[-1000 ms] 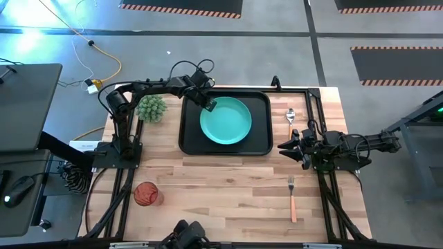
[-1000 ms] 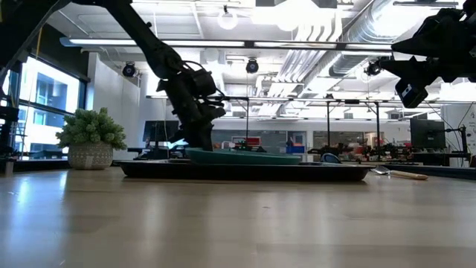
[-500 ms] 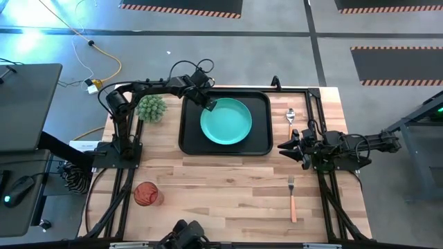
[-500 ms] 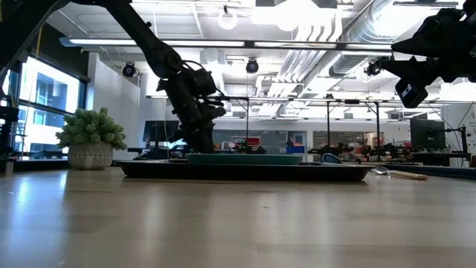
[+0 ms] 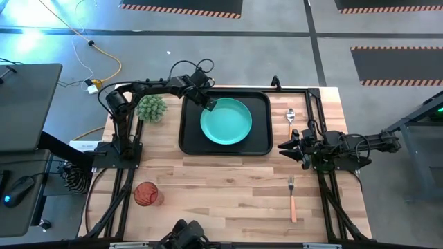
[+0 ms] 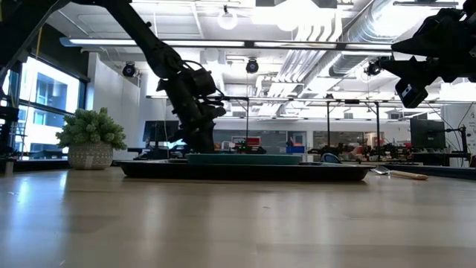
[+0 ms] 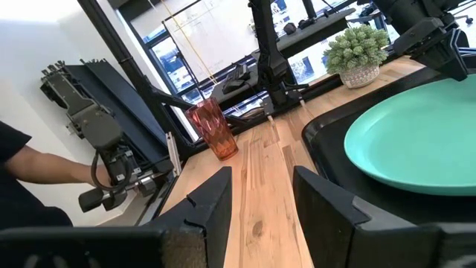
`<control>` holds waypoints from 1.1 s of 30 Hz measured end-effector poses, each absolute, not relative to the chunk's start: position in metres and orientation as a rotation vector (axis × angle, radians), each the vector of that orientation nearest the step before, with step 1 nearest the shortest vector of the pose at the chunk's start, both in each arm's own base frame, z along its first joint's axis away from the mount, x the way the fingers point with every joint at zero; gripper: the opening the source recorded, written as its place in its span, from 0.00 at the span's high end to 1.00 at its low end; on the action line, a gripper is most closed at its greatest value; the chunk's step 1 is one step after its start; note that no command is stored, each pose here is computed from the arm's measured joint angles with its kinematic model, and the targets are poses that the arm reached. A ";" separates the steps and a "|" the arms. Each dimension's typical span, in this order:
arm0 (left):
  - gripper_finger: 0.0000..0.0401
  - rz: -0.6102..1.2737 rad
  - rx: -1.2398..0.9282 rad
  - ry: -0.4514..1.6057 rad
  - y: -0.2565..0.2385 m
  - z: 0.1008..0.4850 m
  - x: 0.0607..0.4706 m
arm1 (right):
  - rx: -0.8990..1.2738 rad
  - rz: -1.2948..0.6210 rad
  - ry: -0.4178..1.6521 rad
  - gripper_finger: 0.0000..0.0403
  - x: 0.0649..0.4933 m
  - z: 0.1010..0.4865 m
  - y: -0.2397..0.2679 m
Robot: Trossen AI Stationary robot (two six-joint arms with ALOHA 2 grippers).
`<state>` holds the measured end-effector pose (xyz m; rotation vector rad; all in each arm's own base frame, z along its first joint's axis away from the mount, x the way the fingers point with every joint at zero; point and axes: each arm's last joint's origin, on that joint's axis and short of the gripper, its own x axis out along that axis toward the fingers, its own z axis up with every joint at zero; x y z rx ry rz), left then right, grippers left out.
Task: Pick and place plate/cup/fork/spoon on tray
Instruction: Put the light blue plate onto the black tray, then put the spoon onto the black tray
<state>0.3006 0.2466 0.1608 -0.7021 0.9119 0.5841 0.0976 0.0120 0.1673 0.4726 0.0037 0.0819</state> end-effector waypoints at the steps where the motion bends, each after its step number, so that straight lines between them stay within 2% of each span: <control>1: 0.75 0.584 -0.701 0.910 0.247 0.162 0.300 | 0.472 0.082 0.004 0.67 0.098 0.167 0.012; 9: 0.75 0.633 -0.644 0.842 0.244 0.191 0.295 | 0.472 0.082 0.003 0.67 0.098 0.167 0.012; 20: 0.75 0.615 -0.573 0.687 0.228 0.252 0.281 | 0.475 0.082 0.002 0.67 0.097 0.168 0.012; 33: 0.75 0.511 -0.435 0.480 0.179 0.327 0.265 | 0.472 0.081 0.008 0.67 0.097 0.169 0.012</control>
